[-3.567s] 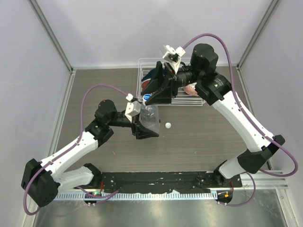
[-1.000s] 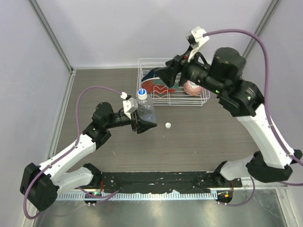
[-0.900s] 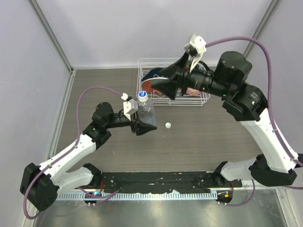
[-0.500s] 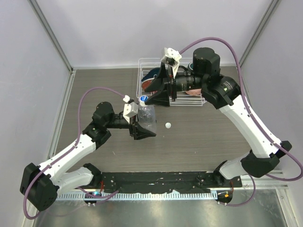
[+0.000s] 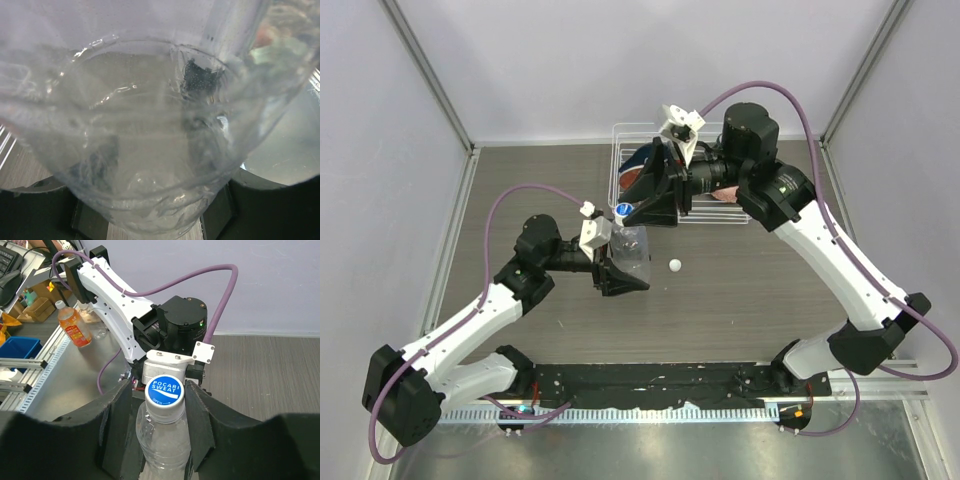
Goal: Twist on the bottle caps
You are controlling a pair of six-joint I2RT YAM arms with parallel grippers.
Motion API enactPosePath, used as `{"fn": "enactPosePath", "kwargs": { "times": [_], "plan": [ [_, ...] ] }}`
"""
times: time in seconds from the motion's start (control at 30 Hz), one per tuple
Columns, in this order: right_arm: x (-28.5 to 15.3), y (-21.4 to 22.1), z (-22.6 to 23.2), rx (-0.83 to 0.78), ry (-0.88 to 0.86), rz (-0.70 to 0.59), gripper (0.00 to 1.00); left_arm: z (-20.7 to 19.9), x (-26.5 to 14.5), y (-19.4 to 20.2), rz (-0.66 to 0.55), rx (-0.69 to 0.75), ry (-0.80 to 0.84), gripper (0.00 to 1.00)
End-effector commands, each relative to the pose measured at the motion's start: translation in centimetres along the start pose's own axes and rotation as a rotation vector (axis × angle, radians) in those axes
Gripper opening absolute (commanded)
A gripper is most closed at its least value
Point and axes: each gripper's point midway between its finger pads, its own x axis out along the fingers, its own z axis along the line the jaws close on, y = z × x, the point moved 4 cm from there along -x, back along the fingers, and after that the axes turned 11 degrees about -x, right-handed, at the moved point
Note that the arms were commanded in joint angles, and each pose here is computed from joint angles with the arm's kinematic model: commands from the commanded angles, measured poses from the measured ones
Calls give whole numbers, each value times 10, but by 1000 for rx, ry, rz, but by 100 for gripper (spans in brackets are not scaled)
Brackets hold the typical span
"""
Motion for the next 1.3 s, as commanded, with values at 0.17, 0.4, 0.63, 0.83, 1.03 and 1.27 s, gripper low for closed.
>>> {"fn": "enactPosePath", "kwargs": {
  "times": [0.17, 0.4, 0.63, 0.83, 1.03, 1.27],
  "plan": [
    [3, -3, 1, -8, -42, -32, 45, -3, 1, -23, -41, 55, 3, 0],
    [4, 0, 1, 8, -56, -35, 25, 0, 1, -25, -50, 53, -19, 0],
    [4, 14, -12, 52, 54, 0, 1, 10, 1, -34, -92, 67, -89, 0],
    [5, 33, -35, 110, 342, 91, 1, 29, -2, -39, -133, 94, -210, 0],
    [20, 43, -42, 100, 702, 206, 1, 33, -3, -41, -146, 95, -238, 0],
    [33, 57, -45, 113, 1082, 331, 1, 36, -5, -41, -152, 100, -264, 0]
  ]
}}
